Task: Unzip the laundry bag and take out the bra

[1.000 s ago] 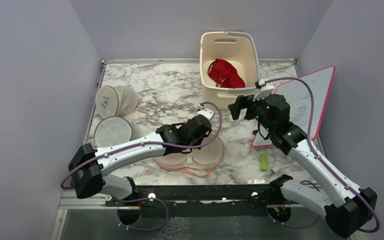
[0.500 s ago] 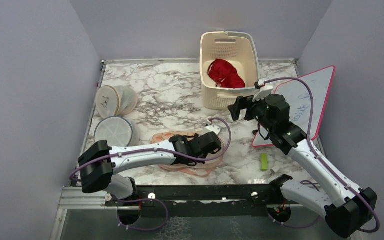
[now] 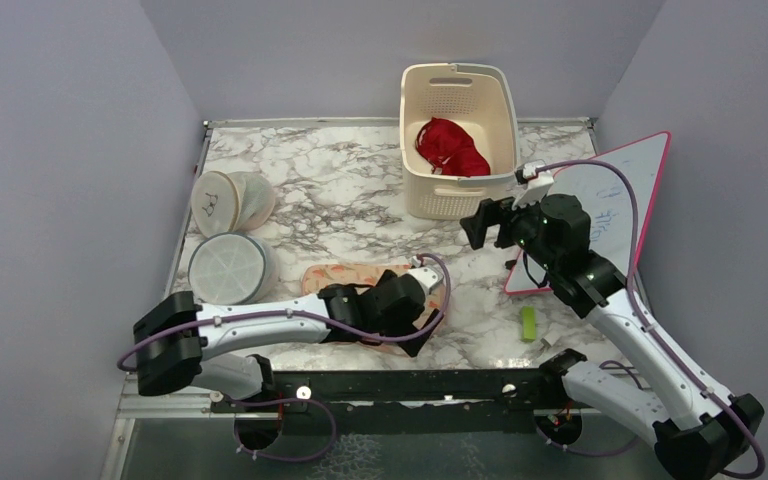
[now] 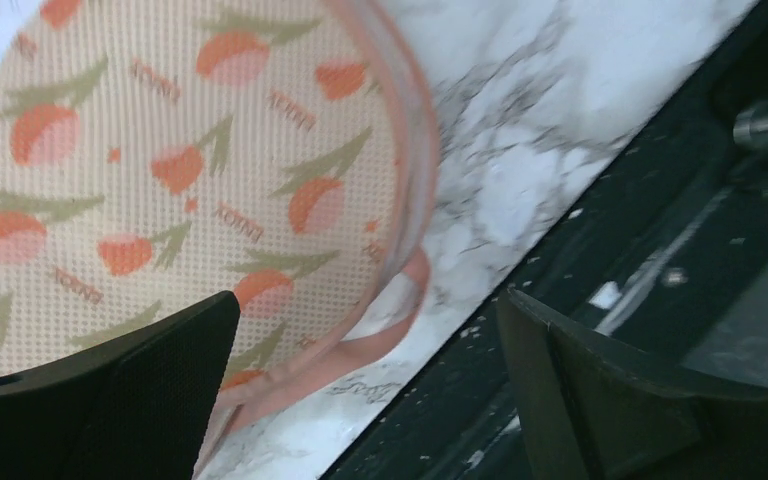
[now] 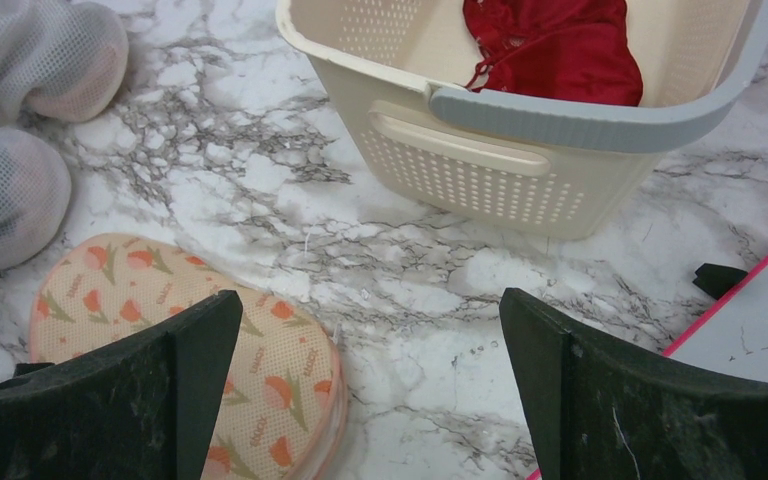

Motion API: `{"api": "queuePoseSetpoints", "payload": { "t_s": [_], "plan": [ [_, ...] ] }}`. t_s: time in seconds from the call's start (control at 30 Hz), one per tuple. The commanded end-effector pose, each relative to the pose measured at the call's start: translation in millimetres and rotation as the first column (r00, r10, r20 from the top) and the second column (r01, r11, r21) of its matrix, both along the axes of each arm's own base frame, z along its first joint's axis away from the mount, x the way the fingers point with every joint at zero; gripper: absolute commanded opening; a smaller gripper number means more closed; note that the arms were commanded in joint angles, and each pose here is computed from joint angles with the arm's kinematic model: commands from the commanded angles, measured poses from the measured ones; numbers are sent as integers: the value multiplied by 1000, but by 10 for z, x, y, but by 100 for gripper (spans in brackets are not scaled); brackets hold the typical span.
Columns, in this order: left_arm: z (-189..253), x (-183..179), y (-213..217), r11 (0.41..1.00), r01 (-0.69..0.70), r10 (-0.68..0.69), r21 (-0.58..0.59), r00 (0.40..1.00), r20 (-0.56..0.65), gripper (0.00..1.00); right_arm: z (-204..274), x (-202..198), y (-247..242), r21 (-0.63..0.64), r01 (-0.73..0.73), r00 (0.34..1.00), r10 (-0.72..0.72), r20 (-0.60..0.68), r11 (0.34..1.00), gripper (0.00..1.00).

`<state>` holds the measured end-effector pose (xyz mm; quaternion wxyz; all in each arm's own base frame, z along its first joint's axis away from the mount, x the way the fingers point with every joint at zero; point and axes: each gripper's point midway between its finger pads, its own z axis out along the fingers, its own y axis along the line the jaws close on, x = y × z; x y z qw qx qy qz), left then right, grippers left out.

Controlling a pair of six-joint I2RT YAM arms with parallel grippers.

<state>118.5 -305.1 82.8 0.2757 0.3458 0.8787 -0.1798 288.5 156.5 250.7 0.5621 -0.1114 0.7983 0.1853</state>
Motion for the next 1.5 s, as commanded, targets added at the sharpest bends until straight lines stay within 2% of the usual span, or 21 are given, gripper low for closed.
{"api": "queuePoseSetpoints", "payload": {
  "t_s": [0.0,0.13,0.27,0.33,0.43,0.57,0.67,0.83,1.0,1.17,1.47],
  "plan": [
    [739,104,-335,956,117,-89,-270,990,112,99,340,-186,6,23,-58,997,57,46,998,100],
    [1204,487,-222,938,68,7,-340,977,215,99,539,-339,-12,29,-101,991,98,87,994,100],
    [1776,1056,93,900,-69,225,-430,919,323,99,866,-518,-89,42,-122,978,113,176,992,100],
    [2077,1326,345,874,-146,350,-464,851,391,99,1058,-604,-177,53,-106,969,91,229,993,100],
    [2564,1544,698,836,-206,478,-510,729,490,99,1340,-727,-332,54,-73,951,53,304,996,100],
    [3205,1522,1114,789,-205,576,-579,576,581,99,1696,-887,-513,61,-36,924,10,381,998,100],
    [3551,1371,1371,748,-170,624,-641,506,595,99,1924,-1002,-621,82,-17,904,-20,428,996,100],
    [3885,1068,1730,695,-110,671,-711,456,585,99,2184,-1130,-701,97,-19,870,-31,493,995,100],
    [4021,882,1983,662,-86,702,-745,421,575,99,2333,-1162,-693,96,-36,844,-21,536,995,100],
    [4006,851,2059,652,-93,715,-753,408,568,99,2368,-1151,-653,102,-54,835,-11,550,993,100],
    [3948,901,1985,670,-100,699,-736,420,579,99,2310,-1140,-629,113,-62,847,-8,531,992,100]
  ]
}}
